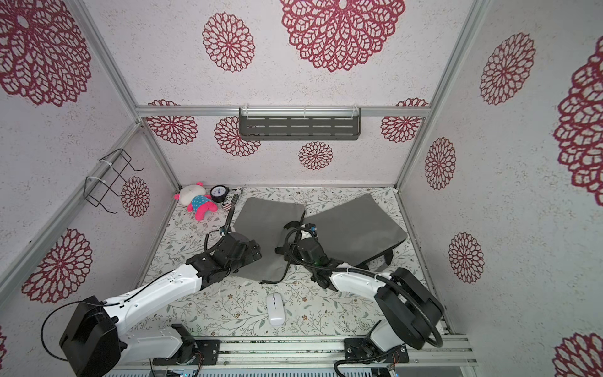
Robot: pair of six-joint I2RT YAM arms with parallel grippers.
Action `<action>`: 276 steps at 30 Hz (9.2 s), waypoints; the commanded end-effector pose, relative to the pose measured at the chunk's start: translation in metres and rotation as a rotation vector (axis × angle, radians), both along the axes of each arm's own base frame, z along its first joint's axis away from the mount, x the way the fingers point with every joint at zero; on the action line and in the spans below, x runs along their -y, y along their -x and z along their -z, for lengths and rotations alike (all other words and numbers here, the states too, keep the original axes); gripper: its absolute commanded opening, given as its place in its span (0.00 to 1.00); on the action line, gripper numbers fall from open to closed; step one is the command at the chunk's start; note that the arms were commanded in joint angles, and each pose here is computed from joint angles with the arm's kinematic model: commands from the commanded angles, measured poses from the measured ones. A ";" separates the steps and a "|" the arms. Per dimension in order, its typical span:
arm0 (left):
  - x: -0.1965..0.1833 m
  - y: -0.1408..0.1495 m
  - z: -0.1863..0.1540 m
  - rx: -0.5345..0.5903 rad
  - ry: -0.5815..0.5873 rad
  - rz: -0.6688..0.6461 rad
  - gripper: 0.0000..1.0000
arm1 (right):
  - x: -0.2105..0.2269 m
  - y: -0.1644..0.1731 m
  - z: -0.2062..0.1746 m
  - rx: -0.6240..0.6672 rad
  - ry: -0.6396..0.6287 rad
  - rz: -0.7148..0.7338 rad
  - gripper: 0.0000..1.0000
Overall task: Put the mouse into the laptop bag
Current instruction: Close the zippered laptop bag at the center of the board, then adjust the zippered laptop bag at the center of the board, then zip the zipper on the zippered laptop bag.
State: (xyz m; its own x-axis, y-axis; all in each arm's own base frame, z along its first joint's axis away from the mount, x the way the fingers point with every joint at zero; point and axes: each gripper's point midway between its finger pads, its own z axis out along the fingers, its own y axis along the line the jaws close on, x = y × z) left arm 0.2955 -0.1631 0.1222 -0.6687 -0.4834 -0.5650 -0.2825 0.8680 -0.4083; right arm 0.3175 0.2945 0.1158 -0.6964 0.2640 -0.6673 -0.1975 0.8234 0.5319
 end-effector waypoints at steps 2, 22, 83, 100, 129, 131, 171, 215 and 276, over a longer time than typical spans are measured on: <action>-0.035 0.010 0.007 0.085 0.144 -0.255 0.98 | -0.017 -0.010 0.020 -0.028 0.043 -0.013 0.69; -0.057 0.033 0.035 0.059 0.243 -0.340 0.98 | -0.016 -0.088 0.091 -0.161 0.174 -0.020 0.02; -0.045 0.030 0.063 -0.025 0.277 -0.308 0.98 | -0.071 0.041 0.086 -0.051 0.332 -0.004 0.00; -0.001 -0.005 0.095 -0.114 0.326 -0.262 0.95 | -0.109 0.083 0.050 0.137 0.223 -0.209 0.00; -0.104 0.024 0.098 -0.114 0.251 -0.451 0.00 | -0.049 0.062 0.083 0.161 0.298 -0.203 0.00; -0.107 0.026 0.094 -0.109 0.245 -0.451 0.00 | -0.059 0.064 0.079 0.188 0.298 -0.261 0.00; -0.057 0.051 0.085 -0.102 0.432 -0.389 0.00 | -0.168 0.129 0.053 0.310 0.220 -0.627 0.00; -0.202 0.070 0.051 -0.103 0.276 -0.662 0.00 | 0.055 -0.036 0.096 -0.011 0.397 0.117 0.00; 0.016 -0.003 0.060 -0.154 0.366 -0.153 0.31 | -0.135 0.133 0.050 0.319 0.089 -0.624 0.00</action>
